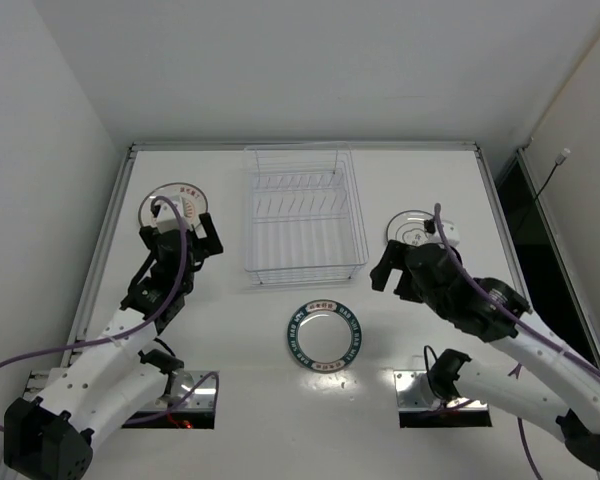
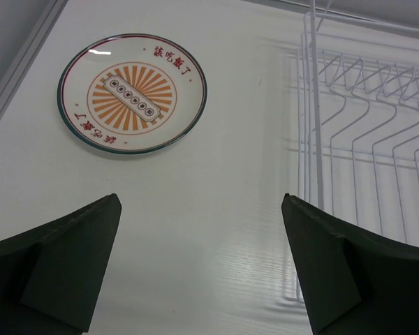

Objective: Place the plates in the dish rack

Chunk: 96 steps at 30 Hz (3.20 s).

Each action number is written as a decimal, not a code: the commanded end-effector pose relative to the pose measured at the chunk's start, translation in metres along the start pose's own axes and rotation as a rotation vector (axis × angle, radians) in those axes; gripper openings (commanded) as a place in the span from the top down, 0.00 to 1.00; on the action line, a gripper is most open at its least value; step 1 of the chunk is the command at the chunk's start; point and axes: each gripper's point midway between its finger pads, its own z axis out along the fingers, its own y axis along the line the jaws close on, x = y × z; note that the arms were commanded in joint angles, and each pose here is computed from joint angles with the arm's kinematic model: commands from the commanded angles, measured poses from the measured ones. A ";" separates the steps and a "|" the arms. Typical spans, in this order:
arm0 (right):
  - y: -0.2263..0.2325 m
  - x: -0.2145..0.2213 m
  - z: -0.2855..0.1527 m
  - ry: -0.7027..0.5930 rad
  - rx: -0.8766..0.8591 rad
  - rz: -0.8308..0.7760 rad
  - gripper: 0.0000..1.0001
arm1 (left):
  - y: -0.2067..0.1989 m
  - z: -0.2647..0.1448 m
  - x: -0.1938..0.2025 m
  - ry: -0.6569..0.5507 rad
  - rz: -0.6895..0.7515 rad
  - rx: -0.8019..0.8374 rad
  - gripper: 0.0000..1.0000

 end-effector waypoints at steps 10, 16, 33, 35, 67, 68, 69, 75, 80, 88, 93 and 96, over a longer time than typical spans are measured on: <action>-0.014 -0.130 0.060 -0.114 -0.090 0.046 0.00 | -0.003 -0.005 -0.022 -0.060 -0.038 0.008 0.00; -0.090 -0.148 0.110 -0.106 -0.168 0.322 0.03 | -0.001 -0.006 -0.021 -0.062 -0.038 -0.001 0.00; -0.230 -0.019 0.153 0.124 0.213 0.731 0.13 | -0.005 -0.002 -0.015 -0.046 -0.026 0.005 0.00; -0.233 -0.010 0.163 0.162 0.209 0.751 0.14 | -0.005 -0.002 -0.015 -0.046 -0.026 0.005 0.00; -0.149 -0.163 0.099 -0.239 0.162 0.418 1.00 | -0.004 0.002 -0.009 -0.026 -0.012 -0.011 0.00; -0.137 -0.176 0.086 -0.290 0.158 0.390 1.00 | -0.004 0.002 -0.009 -0.026 -0.012 -0.011 0.00; -0.132 -0.195 0.073 -0.348 0.190 0.359 1.00 | -0.004 0.002 -0.009 -0.026 -0.012 -0.011 0.00; -0.060 -0.245 0.062 -0.435 0.191 0.176 1.00 | -0.005 0.002 -0.008 -0.023 -0.011 -0.002 0.00; -0.011 -0.262 0.092 -0.427 0.206 0.054 1.00 | -0.008 0.000 -0.010 -0.026 -0.016 0.015 0.00; 0.016 -0.252 0.150 -0.363 0.315 -0.065 1.00 | -0.008 0.000 -0.010 -0.026 -0.016 0.015 0.00; 0.019 -0.228 0.181 -0.310 0.344 -0.105 1.00 | -0.010 0.000 -0.016 -0.041 -0.026 0.020 0.00; 0.017 -0.212 0.198 -0.279 0.351 -0.123 1.00 | -0.011 0.000 -0.016 -0.039 -0.026 0.029 0.00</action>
